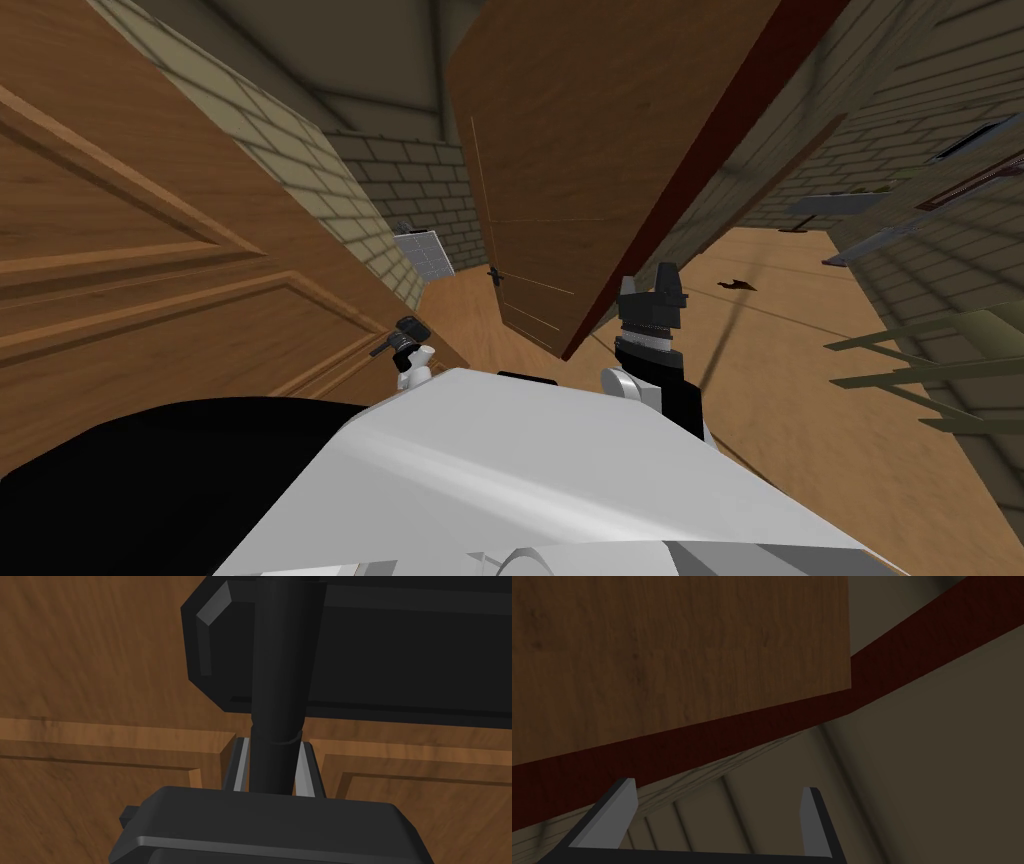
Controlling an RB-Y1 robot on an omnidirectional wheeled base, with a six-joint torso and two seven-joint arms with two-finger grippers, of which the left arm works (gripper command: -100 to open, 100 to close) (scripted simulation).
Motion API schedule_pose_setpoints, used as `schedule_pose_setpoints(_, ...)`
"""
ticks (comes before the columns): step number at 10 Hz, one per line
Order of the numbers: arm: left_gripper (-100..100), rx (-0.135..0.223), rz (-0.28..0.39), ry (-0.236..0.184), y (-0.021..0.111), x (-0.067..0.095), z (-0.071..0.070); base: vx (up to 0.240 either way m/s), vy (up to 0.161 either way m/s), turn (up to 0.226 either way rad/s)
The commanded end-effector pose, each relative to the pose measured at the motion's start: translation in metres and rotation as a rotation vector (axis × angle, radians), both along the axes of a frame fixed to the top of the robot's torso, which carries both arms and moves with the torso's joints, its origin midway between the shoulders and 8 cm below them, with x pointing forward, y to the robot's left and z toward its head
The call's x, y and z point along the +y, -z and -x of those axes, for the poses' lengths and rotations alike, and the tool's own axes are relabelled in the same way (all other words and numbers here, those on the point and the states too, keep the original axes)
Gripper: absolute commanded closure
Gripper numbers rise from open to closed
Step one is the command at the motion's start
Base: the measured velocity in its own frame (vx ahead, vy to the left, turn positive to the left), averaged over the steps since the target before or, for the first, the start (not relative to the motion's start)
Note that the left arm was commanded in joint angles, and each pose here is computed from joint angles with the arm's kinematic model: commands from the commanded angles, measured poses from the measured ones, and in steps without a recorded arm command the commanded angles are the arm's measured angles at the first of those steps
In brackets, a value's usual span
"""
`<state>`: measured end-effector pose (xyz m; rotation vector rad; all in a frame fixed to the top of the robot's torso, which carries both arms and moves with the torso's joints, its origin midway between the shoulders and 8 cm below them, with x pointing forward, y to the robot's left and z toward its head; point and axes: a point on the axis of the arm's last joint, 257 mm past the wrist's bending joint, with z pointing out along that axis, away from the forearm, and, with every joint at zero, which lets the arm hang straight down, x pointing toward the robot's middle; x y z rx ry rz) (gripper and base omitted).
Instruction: Push the door open
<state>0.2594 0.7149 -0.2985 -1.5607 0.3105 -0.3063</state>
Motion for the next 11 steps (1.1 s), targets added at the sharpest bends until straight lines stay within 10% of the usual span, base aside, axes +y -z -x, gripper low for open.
schedule_pose_setpoints(1,100,-0.007,-0.016,-0.046,-0.008,0.010,0.015,0.123,0.152,-0.061)
schedule_pose_setpoints(11,100,-0.004,-0.013,-0.244,-0.007,0.030,0.090,0.096,0.104,-0.038)
